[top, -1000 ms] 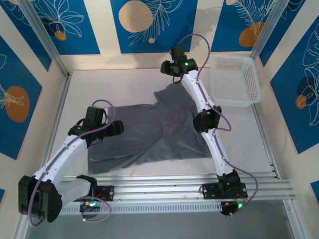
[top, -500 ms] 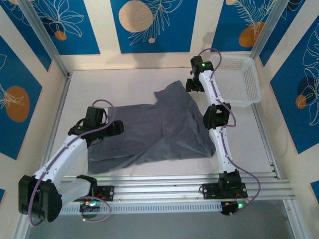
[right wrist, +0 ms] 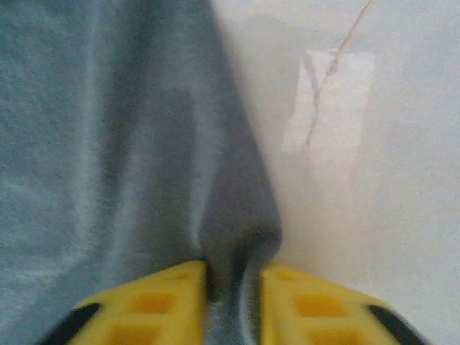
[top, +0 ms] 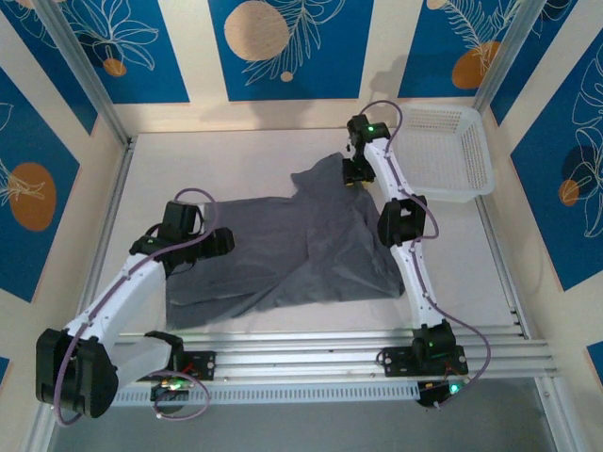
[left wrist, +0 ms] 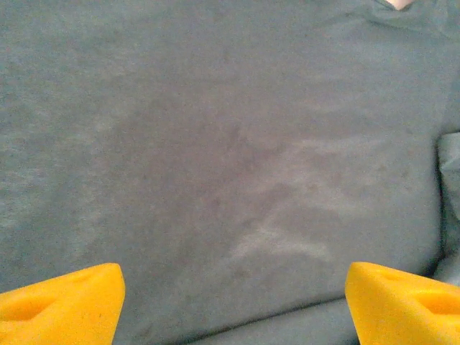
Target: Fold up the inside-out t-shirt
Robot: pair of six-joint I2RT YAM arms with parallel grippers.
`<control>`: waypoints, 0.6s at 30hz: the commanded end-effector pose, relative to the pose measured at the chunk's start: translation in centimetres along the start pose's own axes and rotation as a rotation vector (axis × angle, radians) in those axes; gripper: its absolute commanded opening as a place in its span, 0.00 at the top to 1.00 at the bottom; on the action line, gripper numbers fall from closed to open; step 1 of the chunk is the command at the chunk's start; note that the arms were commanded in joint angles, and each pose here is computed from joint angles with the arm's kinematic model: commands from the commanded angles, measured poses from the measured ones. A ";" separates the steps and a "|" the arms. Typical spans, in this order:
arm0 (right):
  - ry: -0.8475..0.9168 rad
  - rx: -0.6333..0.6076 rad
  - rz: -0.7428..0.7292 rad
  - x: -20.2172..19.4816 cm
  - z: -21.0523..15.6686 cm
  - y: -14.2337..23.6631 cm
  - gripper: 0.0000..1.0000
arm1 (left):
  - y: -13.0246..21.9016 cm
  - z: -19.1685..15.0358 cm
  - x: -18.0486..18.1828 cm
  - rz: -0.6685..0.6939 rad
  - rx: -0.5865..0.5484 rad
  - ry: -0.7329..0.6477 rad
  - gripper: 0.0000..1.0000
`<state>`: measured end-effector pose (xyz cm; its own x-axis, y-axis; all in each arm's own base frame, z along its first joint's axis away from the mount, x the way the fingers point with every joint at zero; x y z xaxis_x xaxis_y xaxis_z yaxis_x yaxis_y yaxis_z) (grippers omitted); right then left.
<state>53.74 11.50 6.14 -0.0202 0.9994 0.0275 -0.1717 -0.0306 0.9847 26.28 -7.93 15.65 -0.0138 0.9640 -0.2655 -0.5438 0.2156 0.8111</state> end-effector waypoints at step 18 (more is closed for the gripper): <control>-0.015 -0.029 0.190 1.5 -0.5 7.9 1.00 | -9.2 14.2 11.7 0.223 0.003 0.381 0.38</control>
<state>52.91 11.90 12.99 -0.0246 0.9862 0.1638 -0.2271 -0.1651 0.9598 40.89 2.88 12.44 -0.4668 0.8645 -0.1863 -0.4755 -0.0677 0.8771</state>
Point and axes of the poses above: each hand's point on the last joint's axis, 136 mm out from that joint toward the fingers, its own y axis back along the fingers, its own x axis along the line the jaws close on, z = x × y, the point moved 4 cm from there along y, back along the fingers, and after that the axes turned 4 degrees about -y, right-handed, at the moved point
